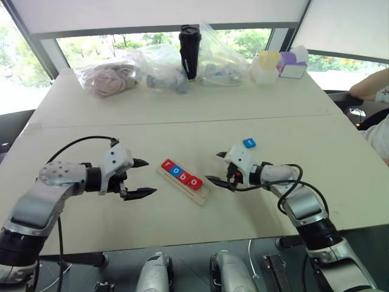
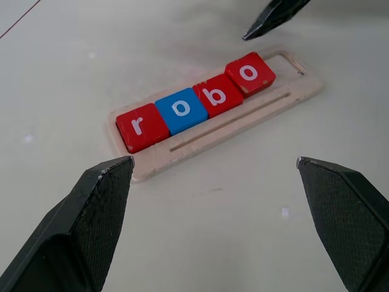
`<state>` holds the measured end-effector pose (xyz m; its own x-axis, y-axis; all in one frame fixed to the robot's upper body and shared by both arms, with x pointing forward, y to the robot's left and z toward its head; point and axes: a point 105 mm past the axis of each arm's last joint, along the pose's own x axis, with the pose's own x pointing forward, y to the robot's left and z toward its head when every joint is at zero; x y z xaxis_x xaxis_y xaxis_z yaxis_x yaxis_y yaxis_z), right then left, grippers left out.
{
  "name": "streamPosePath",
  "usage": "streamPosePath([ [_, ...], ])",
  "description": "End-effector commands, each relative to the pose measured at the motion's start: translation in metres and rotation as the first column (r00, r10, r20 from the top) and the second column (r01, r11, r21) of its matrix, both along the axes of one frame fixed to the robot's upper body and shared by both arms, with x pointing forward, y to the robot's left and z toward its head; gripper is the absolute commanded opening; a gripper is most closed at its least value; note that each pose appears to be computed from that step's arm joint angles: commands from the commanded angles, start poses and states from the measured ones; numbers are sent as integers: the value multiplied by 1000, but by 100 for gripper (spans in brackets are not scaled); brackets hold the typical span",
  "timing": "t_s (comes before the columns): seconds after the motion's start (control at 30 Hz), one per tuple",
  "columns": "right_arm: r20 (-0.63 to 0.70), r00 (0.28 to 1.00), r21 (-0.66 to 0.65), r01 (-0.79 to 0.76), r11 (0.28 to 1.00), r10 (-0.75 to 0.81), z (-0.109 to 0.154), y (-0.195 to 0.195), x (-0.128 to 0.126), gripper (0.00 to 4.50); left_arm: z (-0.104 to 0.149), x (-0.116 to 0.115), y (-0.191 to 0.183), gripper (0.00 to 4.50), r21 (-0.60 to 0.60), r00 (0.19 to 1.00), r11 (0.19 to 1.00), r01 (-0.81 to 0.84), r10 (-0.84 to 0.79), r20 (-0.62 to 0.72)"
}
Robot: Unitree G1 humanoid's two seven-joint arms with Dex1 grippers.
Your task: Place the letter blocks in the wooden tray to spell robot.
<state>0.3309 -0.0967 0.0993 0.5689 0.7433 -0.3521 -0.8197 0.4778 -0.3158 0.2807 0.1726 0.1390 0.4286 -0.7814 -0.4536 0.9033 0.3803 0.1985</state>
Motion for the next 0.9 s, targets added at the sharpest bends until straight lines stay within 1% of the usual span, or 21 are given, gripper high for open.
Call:
streamPosePath([
  [0.03,42,998,1,-39,999,39,8,4,-4,447,6,1,-1,450,4,999,1000,14,-14,35],
  [0.27,44,997,-19,-55,998,56,-1,14,-4,447,6,1,-2,450,1,999,1000,13,-13,34],
  [0.4,39,997,-10,-73,997,73,-2,20,-7,447,6,1,-2,450,1,999,1000,10,-10,34],
  [0.53,44,997,-5,-63,998,63,1,17,-6,447,6,0,-1,450,1,999,1000,8,-8,33],
  [0.63,82,997,3,-16,1000,16,16,-1,0,447,6,0,0,450,1,999,1000,5,-5,34],
  [0.7,117,993,44,28,999,-33,37,-19,5,447,8,0,0,450,-5,999,1000,4,-4,35],
  [0.77,132,987,105,77,991,-91,58,-37,7,447,14,-2,-2,450,-35,999,999,7,-6,33],
  [0.83,111,979,183,147,972,-169,71,-52,8,447,21,-3,-5,450,-57,999,998,25,-23,36],
  [0.9,75,969,239,212,947,-236,74,-62,8,447,25,-5,-8,450,-51,998,997,49,-47,42],
])
